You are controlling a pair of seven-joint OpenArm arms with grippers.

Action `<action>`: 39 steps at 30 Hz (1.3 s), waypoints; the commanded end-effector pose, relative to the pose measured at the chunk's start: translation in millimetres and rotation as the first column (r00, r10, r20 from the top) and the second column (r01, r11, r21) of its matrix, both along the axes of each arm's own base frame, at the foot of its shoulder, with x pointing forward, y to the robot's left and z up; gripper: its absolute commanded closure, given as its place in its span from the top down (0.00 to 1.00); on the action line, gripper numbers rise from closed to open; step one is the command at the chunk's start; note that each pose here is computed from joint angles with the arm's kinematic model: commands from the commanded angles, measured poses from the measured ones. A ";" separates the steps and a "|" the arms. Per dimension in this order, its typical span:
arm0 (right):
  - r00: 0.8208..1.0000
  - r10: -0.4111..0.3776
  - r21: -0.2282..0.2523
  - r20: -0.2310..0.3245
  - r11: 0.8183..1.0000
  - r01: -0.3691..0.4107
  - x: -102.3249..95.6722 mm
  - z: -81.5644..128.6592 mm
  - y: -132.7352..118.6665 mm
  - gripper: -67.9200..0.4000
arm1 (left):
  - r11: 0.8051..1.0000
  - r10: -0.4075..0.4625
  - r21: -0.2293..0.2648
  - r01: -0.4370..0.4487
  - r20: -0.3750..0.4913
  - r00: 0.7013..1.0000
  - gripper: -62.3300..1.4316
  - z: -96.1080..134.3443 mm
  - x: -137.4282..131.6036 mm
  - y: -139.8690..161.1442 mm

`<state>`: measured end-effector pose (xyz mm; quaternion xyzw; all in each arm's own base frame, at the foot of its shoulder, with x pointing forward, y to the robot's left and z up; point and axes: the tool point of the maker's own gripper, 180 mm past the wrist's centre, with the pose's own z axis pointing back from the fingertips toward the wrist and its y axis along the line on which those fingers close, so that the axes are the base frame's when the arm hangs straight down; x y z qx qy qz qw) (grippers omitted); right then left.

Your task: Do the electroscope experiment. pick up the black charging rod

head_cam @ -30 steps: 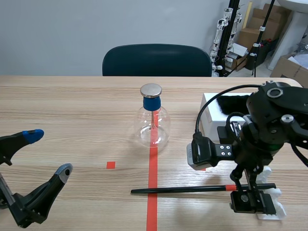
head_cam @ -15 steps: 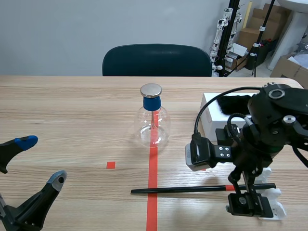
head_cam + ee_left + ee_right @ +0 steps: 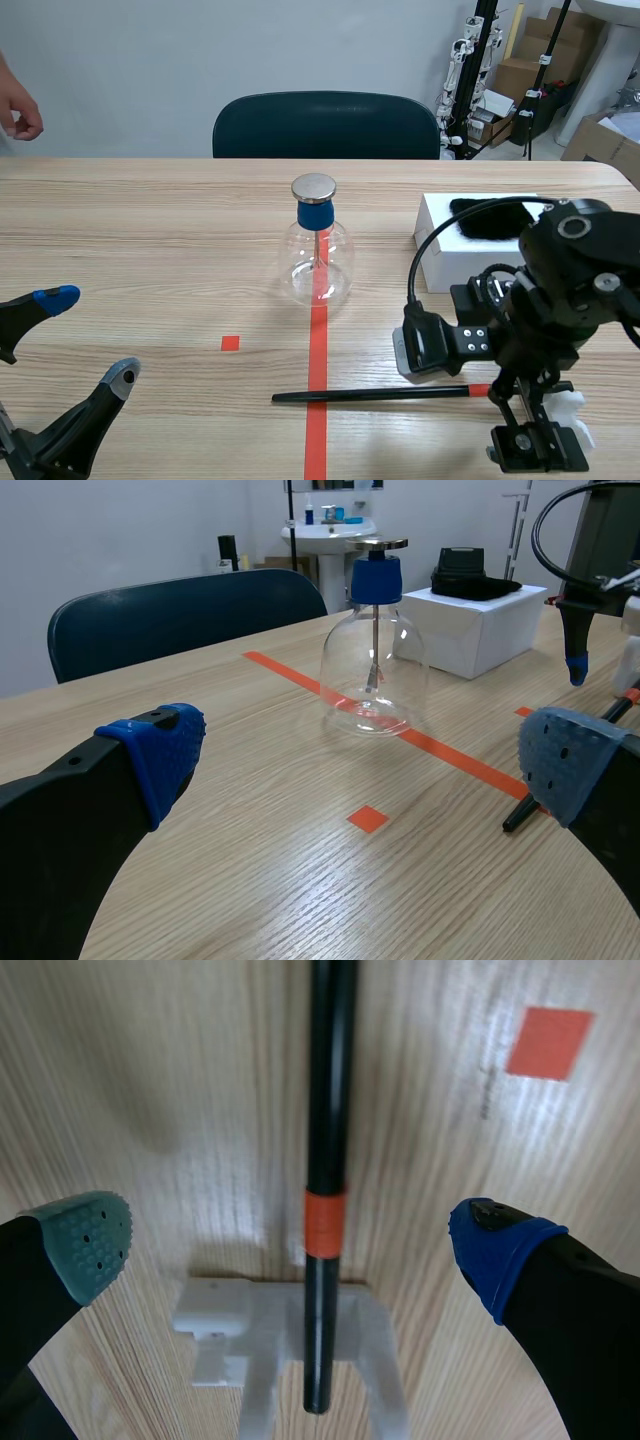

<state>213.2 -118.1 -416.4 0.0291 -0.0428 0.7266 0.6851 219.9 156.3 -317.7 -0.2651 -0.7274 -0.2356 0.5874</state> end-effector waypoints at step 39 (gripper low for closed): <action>1.000 -0.023 0.038 -0.016 0.999 0.023 10.0 7.5 -2.4 1.00 | 1.000 -0.026 -0.004 0.026 0.023 0.999 1.00 4.3 -1.7 -3.6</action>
